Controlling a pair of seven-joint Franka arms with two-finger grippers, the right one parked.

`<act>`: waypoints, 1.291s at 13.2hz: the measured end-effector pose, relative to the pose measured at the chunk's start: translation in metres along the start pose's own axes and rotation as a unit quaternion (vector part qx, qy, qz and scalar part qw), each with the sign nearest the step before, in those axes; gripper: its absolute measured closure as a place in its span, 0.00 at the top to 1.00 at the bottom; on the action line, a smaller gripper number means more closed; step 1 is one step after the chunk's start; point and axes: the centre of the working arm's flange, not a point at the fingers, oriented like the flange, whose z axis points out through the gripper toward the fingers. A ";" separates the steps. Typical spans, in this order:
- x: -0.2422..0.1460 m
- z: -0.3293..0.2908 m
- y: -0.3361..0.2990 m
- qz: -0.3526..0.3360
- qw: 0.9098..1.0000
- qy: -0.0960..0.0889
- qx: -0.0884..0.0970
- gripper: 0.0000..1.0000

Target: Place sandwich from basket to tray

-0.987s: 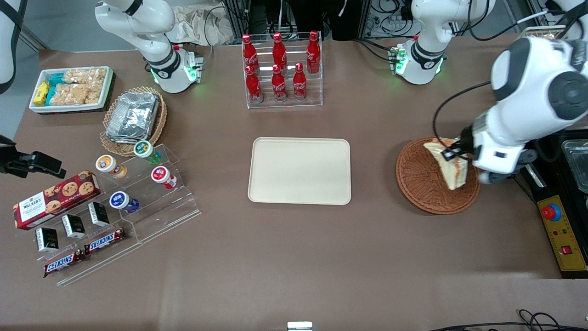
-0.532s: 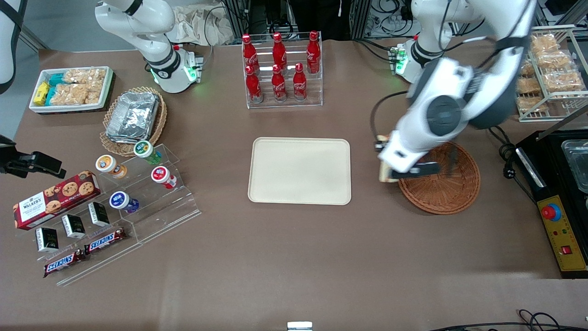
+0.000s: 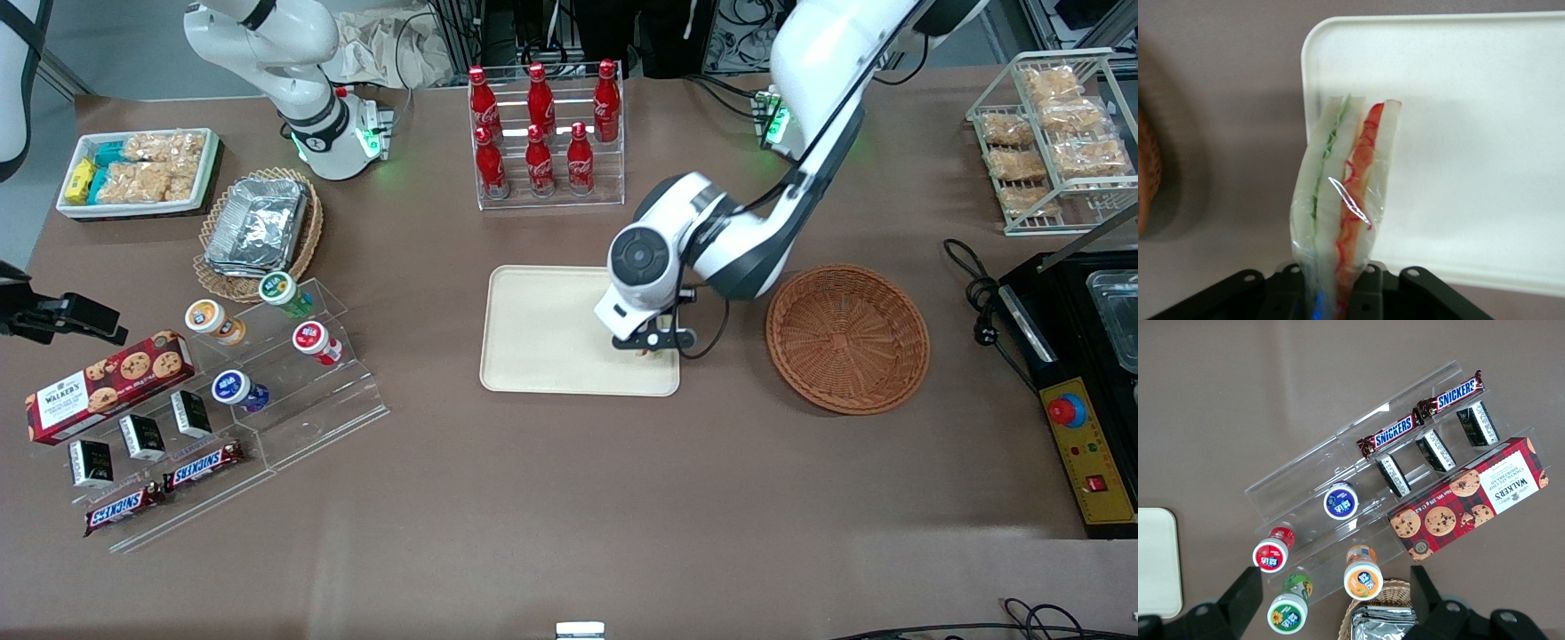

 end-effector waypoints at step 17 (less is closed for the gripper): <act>0.080 -0.074 -0.149 -0.043 0.998 0.038 0.018 1.00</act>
